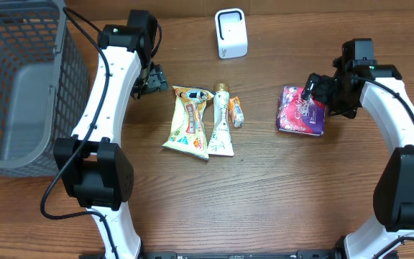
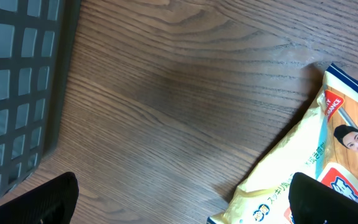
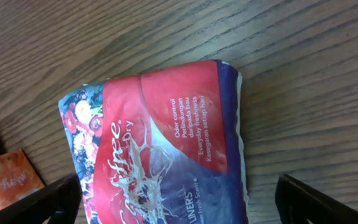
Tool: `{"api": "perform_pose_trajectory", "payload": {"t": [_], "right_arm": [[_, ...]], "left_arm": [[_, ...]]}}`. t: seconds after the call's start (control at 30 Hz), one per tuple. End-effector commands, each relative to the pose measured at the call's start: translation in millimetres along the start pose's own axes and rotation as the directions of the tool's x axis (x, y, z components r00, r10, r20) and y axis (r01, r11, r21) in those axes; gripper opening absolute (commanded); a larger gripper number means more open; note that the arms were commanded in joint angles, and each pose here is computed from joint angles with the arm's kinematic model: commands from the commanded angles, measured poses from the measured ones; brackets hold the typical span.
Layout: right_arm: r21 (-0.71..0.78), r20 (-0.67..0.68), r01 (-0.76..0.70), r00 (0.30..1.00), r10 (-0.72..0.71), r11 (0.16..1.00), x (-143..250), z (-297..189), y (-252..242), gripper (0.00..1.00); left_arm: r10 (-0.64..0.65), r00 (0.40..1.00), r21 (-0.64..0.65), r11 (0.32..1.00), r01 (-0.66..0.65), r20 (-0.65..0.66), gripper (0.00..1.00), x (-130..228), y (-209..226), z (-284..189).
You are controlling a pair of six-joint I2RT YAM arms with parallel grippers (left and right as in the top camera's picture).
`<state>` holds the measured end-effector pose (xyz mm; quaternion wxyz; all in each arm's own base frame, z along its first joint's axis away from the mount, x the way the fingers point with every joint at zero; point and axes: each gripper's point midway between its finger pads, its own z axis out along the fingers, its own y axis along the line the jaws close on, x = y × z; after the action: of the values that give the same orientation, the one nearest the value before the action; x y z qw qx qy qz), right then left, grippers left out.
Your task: Scan the item barcode
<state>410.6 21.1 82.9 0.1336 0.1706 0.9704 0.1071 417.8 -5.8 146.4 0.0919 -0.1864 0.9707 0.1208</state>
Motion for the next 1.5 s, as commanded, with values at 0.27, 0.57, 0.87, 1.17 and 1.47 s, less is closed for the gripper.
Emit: {"api": "perform_pose_trajectory", "payload": {"t": [0.27,0.57,0.87,1.17,1.47], "right_arm": [[-0.036,-0.004,0.000,1.000,0.000,0.999,-3,-6,8,0.99],[-0.036,-0.004,0.000,1.000,0.000,0.999,-2,-4,6,1.00],[-0.078,-0.007,0.003,1.000,-0.004,0.997,9,17,6,1.00],[-0.034,0.004,-0.046,0.999,0.046,0.998,17,38,-27,0.94],[-0.147,-0.014,-0.041,0.999,0.039,0.988,31,51,-14,0.64]], "left_arm": [[-0.005,1.000,0.000,1.000,0.005,-0.003,1.00,1,-4,1],[-0.006,1.000,0.000,1.000,0.006,-0.003,1.00,1,-4,1],[-0.006,1.000,0.000,1.000,0.006,-0.003,1.00,1,-4,1],[-0.006,1.000,0.000,1.000,0.006,-0.003,1.00,1,-4,1],[-0.006,1.000,0.000,1.000,0.006,-0.003,1.00,1,-4,1]]}}
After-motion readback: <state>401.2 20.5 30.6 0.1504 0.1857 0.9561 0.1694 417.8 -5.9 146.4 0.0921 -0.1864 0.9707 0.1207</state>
